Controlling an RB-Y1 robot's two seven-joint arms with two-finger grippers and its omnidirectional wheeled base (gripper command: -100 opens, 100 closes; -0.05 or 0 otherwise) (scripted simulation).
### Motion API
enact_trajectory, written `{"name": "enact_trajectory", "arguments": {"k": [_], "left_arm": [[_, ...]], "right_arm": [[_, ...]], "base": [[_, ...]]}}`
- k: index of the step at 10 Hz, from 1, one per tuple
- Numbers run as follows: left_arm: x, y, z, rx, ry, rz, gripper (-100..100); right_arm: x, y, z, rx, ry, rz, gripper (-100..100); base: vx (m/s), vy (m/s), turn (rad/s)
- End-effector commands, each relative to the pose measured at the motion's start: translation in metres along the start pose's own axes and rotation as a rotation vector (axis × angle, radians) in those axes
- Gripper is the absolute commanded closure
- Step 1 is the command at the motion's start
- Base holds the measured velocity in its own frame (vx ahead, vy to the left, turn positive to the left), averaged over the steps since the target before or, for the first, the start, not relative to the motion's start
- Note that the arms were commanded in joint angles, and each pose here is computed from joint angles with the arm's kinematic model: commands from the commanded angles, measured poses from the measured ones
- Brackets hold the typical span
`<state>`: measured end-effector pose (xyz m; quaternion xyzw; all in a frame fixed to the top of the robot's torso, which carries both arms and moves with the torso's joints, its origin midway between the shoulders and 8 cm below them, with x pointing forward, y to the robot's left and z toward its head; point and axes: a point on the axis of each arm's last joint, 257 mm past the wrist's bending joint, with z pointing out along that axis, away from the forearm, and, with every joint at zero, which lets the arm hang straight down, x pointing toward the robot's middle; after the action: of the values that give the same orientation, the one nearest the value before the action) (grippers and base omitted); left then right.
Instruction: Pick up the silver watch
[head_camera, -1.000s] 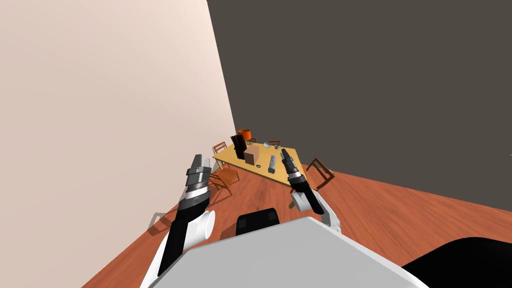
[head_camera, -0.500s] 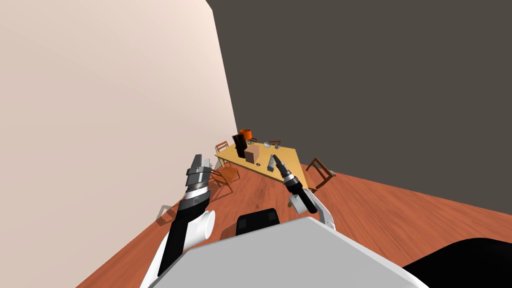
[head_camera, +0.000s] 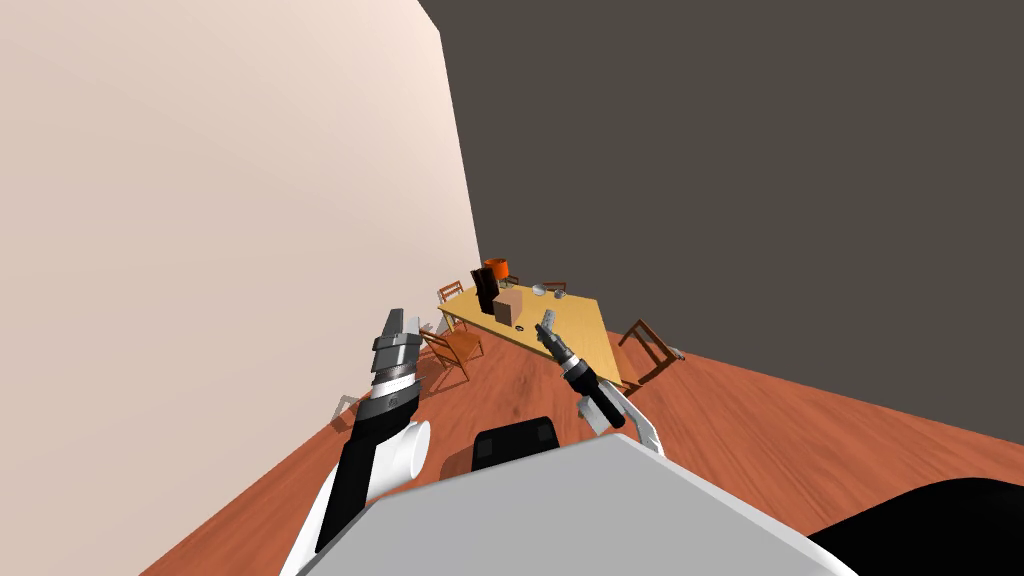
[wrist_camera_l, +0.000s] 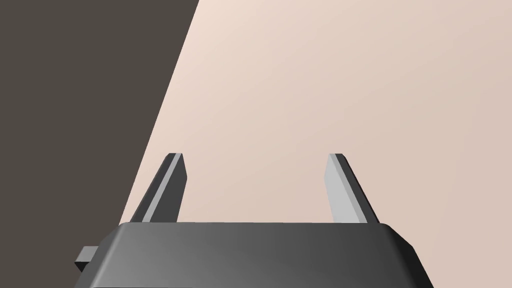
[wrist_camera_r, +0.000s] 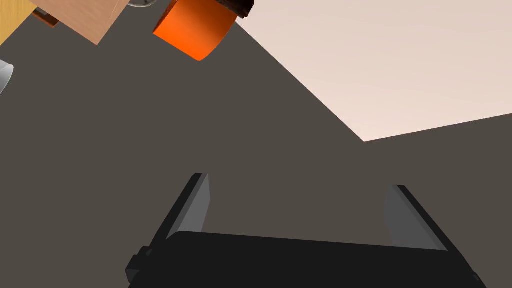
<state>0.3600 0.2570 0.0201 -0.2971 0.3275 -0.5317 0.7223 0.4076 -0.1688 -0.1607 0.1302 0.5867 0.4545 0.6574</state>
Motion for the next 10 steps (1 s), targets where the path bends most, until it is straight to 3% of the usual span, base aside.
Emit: {"name": "enact_trajectory", "arguments": {"k": [1, 2, 5, 6, 9, 10], "left_arm": [[0.000, 0.000, 0.000, 0.000, 0.000, 0.000, 0], [0.000, 0.000, 0.000, 0.000, 0.000, 0.000, 0], [0.000, 0.000, 0.000, 0.000, 0.000, 0.000, 0], [0.000, 0.000, 0.000, 0.000, 0.000, 0.000, 0], [0.000, 0.000, 0.000, 0.000, 0.000, 0.000, 0], [0.000, 0.000, 0.000, 0.000, 0.000, 0.000, 0]], "right_arm": [[0.025, -0.013, -0.002, 0.014, 0.078, -0.045, -100], [0.028, -0.019, -0.005, 0.028, 0.085, -0.044, -100], [0.079, -0.059, -0.028, 0.079, 0.260, -0.141, -100], [0.081, -0.064, -0.030, 0.089, 0.266, -0.140, -100], [0.120, -0.111, -0.069, 0.149, 0.444, -0.248, -100], [0.122, -0.117, -0.073, 0.162, 0.451, -0.248, -100]], "base": [[0.001, -0.013, 0.215], [0.007, -0.017, 0.066], [0.032, -0.018, 0.221], [0.037, -0.024, 0.062], [0.066, -0.015, 0.242], [0.071, -0.024, 0.112]]}}
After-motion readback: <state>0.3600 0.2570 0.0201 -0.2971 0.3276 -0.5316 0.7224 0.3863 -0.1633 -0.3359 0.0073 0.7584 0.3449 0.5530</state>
